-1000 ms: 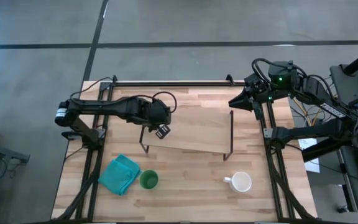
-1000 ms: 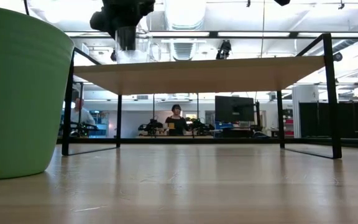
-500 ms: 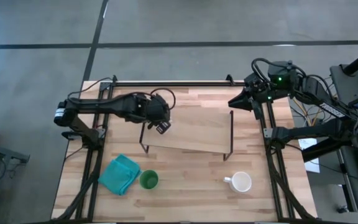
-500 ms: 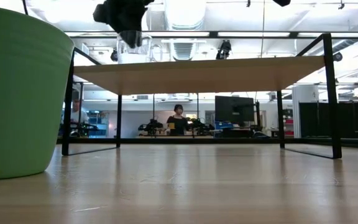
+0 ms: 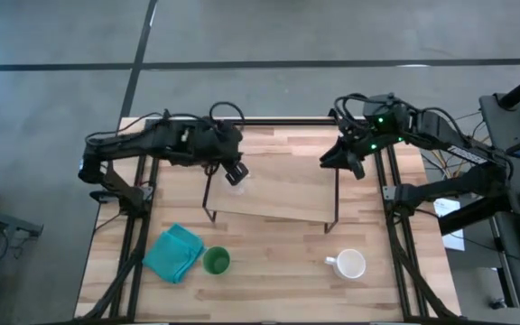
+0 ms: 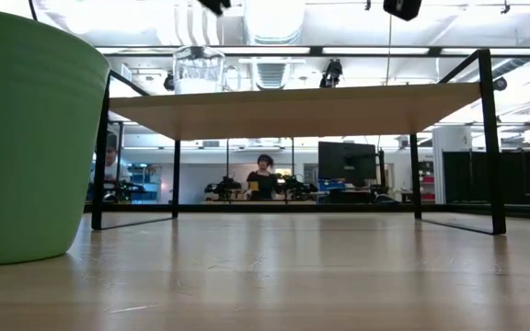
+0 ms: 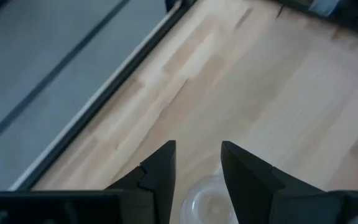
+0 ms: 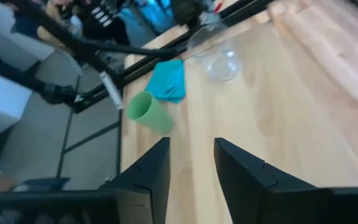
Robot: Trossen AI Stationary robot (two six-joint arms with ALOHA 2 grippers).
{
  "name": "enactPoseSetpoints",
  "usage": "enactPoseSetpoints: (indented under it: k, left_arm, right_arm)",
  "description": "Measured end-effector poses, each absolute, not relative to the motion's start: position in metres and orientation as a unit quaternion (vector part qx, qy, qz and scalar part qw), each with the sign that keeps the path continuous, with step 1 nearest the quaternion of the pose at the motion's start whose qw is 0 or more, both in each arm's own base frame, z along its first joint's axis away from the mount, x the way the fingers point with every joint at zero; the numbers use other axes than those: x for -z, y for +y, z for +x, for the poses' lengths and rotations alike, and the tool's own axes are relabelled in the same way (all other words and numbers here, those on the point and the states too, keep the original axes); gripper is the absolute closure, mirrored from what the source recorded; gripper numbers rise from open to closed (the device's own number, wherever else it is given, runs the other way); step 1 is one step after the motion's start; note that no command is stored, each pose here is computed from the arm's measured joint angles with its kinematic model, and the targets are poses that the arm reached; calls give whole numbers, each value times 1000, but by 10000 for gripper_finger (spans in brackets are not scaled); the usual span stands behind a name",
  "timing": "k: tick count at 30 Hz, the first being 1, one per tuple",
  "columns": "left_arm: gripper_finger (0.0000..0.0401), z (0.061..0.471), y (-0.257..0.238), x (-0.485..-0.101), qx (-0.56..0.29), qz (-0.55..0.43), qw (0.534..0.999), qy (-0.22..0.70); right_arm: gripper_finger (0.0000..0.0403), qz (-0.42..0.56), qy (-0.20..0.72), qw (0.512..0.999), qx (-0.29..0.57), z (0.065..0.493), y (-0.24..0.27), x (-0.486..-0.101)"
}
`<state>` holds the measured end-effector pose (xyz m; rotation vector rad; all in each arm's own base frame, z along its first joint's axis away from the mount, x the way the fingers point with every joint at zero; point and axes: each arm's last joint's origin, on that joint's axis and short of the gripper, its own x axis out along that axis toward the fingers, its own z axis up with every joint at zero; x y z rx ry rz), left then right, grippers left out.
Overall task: Stack small to large cups/mugs on shelf
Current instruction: Put the white cup on the shelf
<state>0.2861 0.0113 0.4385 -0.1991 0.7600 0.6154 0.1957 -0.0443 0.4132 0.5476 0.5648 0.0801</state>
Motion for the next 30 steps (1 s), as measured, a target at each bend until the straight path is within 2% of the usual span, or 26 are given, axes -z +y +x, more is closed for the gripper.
enactPoseSetpoints:
  k: [8,14,18,26,30]
  left_arm:
    - [287,276,11,-469,-266,-48,903,333]
    - [287,274,11,-474,-260,-36,907,329]
    - [287,270,11,-481,-259,-40,912,315]
    - [287,254,11,-508,-256,-54,928,264]
    - [287,248,11,-516,-255,-59,933,248]
  right_arm:
    - [276,328,310,875,-175,189,-8,-446]
    - [277,354,376,840,-166,176,36,-452]
    - [279,356,446,813,-112,164,61,-441]
    - [280,300,547,775,99,145,93,-411]
    - [280,269,566,769,127,152,109,-400]
